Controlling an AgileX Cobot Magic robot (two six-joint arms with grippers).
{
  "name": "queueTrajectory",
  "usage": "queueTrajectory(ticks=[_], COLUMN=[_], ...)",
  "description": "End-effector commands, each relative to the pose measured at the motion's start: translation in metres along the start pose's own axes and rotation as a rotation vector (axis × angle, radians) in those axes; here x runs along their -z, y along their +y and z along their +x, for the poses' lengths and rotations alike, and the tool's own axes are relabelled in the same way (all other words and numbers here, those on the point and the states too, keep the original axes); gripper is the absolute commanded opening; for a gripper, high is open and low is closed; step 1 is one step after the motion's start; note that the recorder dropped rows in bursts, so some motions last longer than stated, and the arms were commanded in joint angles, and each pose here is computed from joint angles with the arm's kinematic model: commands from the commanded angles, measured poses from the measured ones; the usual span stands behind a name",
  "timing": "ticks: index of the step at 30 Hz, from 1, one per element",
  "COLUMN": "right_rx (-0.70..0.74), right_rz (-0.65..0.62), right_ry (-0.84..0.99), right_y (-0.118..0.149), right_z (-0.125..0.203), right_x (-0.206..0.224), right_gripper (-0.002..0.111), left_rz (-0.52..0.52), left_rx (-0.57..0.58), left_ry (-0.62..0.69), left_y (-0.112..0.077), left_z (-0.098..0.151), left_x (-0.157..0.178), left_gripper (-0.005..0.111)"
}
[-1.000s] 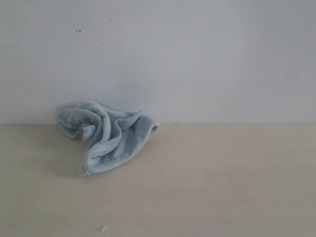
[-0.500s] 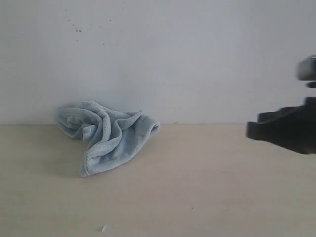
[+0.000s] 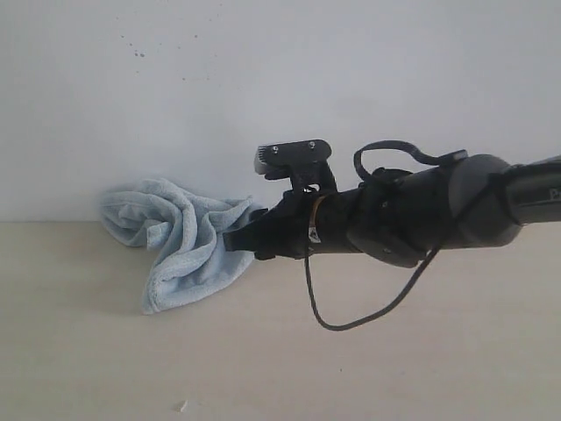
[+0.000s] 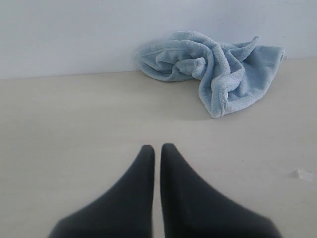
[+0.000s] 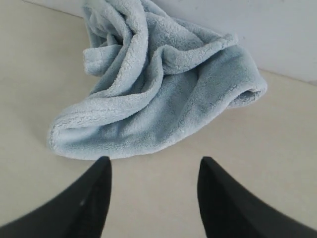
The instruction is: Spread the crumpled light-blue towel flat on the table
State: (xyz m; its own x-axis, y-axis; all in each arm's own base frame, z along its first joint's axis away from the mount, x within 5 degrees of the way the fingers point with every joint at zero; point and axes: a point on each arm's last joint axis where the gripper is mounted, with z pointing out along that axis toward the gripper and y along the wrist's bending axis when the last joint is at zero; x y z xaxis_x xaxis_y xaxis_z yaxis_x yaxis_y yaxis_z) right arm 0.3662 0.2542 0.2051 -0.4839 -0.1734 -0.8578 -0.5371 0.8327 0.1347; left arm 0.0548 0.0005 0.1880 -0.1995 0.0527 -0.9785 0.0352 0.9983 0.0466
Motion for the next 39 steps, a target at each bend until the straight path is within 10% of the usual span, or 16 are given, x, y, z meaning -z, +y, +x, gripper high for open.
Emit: queueTrajectory(ticks=[1,8,14,19,30,39], right_rx=[0.007,0.013,-0.331,-0.250,-0.300,-0.284], right_rz=[0.057,0.057,0.113,0.051,-0.327,-0.301], right_ry=[0.026,-0.098,-0.246,-0.235,-0.132,-0.136], right_y=[-0.004,-0.035,-0.105,-0.118,-0.153,-0.175], right_z=[-0.006,-0.021,-0.036,-0.054,-0.079,-0.059], right_x=[0.008,0.060,0.077,0.047,-0.054,-0.087], right_gripper=[0.051,0.051,0.049,0.028,0.042,0.042], left_rz=[0.001,0.001,0.001,0.001,0.001,0.001], left_rx=[-0.001,-0.001,-0.001,-0.001,-0.001,-0.001], left_ry=[-0.008,-0.008,-0.008,-0.008,-0.008,-0.008], left_y=[0.000,0.000,0.000,0.000,0.000,0.000], left_z=[0.000,0.000,0.000,0.000,0.000,0.000], left_x=[0.000,0.000,0.000,0.000,0.000,0.000], left_gripper=[0.004,0.004,0.004,0.004,0.004,0.004])
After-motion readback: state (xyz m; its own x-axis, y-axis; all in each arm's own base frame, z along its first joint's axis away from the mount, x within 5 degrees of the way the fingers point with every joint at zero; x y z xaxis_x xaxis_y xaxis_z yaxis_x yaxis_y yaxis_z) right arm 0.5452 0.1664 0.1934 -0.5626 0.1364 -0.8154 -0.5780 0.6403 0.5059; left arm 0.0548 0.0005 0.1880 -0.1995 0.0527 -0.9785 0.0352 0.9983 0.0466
